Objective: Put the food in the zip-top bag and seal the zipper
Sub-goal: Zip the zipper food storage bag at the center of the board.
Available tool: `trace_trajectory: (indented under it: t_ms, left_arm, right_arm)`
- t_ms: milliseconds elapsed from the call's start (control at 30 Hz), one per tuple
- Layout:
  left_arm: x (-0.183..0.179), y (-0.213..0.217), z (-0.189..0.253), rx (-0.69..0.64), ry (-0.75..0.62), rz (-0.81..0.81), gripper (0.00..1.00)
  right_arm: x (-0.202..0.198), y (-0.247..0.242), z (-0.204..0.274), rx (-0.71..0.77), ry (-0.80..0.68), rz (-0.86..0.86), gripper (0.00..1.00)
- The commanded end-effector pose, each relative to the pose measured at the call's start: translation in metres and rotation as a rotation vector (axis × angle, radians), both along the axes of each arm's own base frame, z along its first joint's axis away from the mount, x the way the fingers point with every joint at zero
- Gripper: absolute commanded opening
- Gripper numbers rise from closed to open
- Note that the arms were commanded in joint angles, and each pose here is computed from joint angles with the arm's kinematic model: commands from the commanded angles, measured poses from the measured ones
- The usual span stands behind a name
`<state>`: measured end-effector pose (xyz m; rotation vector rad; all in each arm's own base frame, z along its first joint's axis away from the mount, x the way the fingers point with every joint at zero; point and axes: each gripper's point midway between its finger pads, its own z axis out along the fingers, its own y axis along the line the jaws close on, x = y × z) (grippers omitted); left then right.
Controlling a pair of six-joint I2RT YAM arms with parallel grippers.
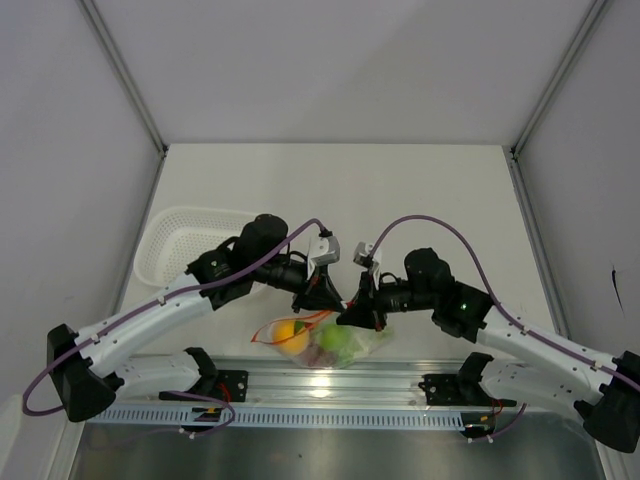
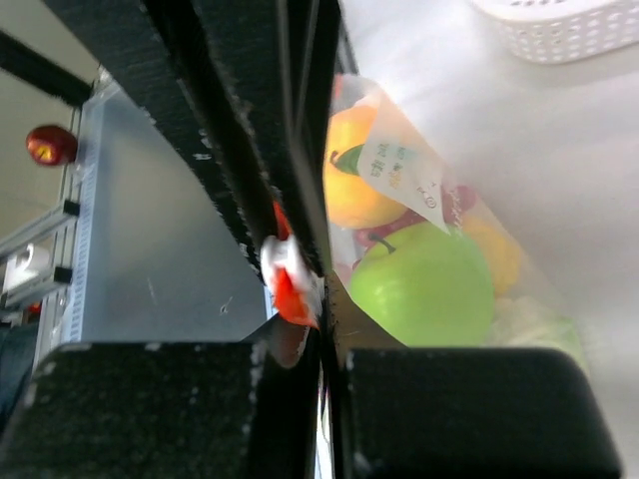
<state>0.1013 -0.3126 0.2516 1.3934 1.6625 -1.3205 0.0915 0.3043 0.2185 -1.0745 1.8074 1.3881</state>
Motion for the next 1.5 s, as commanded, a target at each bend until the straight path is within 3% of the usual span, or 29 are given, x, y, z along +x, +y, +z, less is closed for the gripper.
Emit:
trace_trajectory:
  t_ms: [0, 133, 533, 667, 967, 1033, 1067, 1100, 1200, 1467]
  left_arm:
    - [-0.008, 0.003, 0.005, -0.022, 0.015, -0.04, 0.01]
    - [-0.008, 0.006, -0.01, 0.04, 0.069, -0.023, 0.01]
    - [0.005, 0.018, -0.036, 0.184, 0.086, 0.091, 0.01]
    - [0.009, 0.024, -0.043, 0.2, 0.075, 0.13, 0.01]
    - [0.011, 0.022, -0.001, 0.106, -0.018, 0.101, 0.01]
    - [0.013, 0.017, 0.008, 0.098, -0.024, 0.082, 0.01]
    - [0.012, 0.017, 0.01, 0.098, -0.022, 0.073, 0.01]
    - [0.012, 0.016, 0.009, 0.101, -0.022, 0.067, 0.01]
    - [0.012, 0.013, 0.01, 0.102, -0.009, 0.05, 0.01]
    - [0.011, 0.012, 0.002, 0.12, 0.014, 0.036, 0.0]
  right_arm:
    - [0.021, -0.001, 0.028, 0.096, -0.059, -0.121, 0.0]
    - [0.039, -0.015, 0.066, 0.265, -0.102, -0.305, 0.0]
    - [0.056, -0.037, 0.073, 0.307, -0.081, -0.474, 0.0]
    - [0.053, -0.04, 0.073, 0.31, -0.066, -0.457, 0.0]
    - [0.026, -0.028, 0.049, 0.166, -0.052, -0.259, 0.0]
    - [0.026, -0.029, 0.042, 0.126, -0.056, -0.258, 0.06]
    - [0.025, -0.029, 0.041, 0.115, -0.06, -0.251, 0.13]
    - [0.023, -0.029, 0.041, 0.101, -0.061, -0.243, 0.3]
    - [0.019, -0.029, 0.039, 0.063, -0.079, -0.213, 0.46]
    - [0.017, -0.02, 0.039, -0.014, -0.129, -0.12, 0.46]
